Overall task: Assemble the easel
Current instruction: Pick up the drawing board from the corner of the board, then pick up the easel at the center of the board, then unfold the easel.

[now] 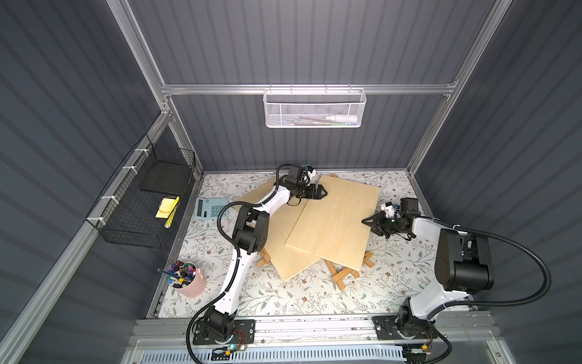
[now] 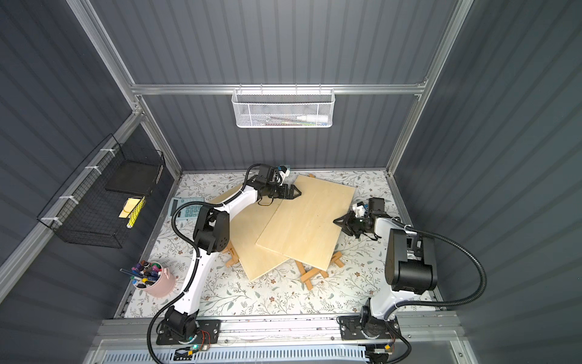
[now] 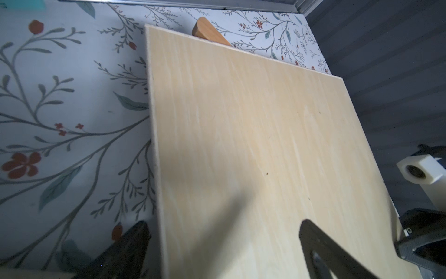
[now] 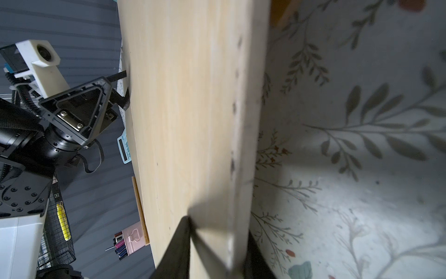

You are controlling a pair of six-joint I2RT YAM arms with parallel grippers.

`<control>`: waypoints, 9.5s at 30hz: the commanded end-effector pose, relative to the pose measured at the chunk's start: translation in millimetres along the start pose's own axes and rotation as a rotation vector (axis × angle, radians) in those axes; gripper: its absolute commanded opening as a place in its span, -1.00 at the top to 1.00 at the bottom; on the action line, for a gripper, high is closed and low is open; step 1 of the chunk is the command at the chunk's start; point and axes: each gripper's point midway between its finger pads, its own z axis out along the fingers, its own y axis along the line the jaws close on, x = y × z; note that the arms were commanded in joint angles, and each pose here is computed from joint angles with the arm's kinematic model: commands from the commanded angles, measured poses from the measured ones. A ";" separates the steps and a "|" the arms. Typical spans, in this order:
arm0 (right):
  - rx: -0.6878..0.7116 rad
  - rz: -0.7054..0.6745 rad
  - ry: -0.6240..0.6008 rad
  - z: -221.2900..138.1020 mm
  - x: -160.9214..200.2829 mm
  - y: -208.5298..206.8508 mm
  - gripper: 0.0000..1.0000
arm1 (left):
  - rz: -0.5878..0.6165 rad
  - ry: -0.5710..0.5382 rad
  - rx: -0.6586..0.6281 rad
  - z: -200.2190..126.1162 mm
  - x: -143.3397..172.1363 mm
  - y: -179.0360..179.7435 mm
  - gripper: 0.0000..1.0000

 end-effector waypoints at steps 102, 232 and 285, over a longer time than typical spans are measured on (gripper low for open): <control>0.335 0.065 0.014 3.7 25.0 -66.1 -0.03 | -0.273 0.140 0.406 -84.8 73.5 -160.5 0.46; 0.476 -0.816 -0.051 31.8 -33.1 209.0 0.97 | -0.122 -0.274 -0.420 -320.4 -22.3 -173.7 1.00; -0.866 -1.128 -0.557 -79.6 47.8 559.7 1.00 | -0.008 -0.190 -0.301 -289.0 -14.2 -184.3 1.00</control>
